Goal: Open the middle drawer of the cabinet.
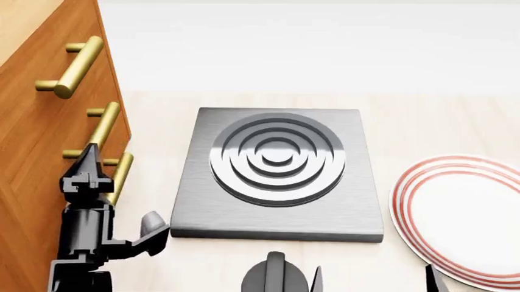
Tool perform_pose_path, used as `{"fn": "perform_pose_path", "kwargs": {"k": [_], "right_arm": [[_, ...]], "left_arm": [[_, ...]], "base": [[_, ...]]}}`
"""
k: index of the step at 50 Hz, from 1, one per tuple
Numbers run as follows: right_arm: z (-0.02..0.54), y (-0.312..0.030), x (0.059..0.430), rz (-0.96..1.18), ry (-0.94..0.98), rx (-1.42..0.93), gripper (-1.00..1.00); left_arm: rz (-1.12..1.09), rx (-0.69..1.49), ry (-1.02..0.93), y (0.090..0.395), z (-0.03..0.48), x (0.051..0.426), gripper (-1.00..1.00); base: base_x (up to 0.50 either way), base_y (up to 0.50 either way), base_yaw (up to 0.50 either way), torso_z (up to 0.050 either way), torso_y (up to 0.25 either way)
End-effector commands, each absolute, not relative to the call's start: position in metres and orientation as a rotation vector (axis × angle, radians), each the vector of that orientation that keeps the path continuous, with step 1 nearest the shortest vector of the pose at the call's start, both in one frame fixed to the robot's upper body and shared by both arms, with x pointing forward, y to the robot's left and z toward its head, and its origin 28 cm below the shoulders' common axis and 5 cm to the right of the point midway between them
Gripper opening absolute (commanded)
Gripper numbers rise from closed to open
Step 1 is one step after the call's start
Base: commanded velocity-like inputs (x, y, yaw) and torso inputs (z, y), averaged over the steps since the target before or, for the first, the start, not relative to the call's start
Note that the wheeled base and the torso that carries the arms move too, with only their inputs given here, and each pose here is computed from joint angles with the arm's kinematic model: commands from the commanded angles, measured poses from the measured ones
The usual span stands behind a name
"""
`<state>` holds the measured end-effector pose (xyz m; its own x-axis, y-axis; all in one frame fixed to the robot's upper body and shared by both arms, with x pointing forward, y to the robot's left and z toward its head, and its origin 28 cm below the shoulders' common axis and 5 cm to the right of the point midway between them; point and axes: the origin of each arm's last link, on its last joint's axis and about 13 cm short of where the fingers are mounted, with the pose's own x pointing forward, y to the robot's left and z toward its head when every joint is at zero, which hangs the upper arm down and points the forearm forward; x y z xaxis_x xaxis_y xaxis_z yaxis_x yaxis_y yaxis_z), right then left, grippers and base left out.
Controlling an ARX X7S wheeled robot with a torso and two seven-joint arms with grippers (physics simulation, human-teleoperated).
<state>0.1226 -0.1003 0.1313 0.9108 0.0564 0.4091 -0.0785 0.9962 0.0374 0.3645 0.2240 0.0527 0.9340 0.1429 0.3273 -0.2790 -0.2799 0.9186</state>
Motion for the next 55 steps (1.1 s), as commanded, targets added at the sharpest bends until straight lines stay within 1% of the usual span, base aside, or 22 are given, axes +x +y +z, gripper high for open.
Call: {"fn": "perform_pose_path", "kwargs": {"k": [1,20,55], "right_arm": [[0.132,-0.101,0.123,0.067,-0.42,0.054,1.0],[0.131,-0.101,0.123,0.063,-0.416,0.056,1.0],[0.132,-0.102,0.122,0.06,-0.417,0.062,1.0]], "left_arm": [[0.358,1.77,-0.067,0.222,0.045,0.361,-1.0],[0.322,1.761,-0.193,0.208,0.048,0.365,-1.0],[0.258,1.763,-0.295,0.182,0.055,0.365,-1.0]], "base": [[0.0,0.0,0.0,0.0,0.0],[0.0,0.0,0.0,0.0,0.0],[0.0,0.0,0.0,0.0,0.0]]}}
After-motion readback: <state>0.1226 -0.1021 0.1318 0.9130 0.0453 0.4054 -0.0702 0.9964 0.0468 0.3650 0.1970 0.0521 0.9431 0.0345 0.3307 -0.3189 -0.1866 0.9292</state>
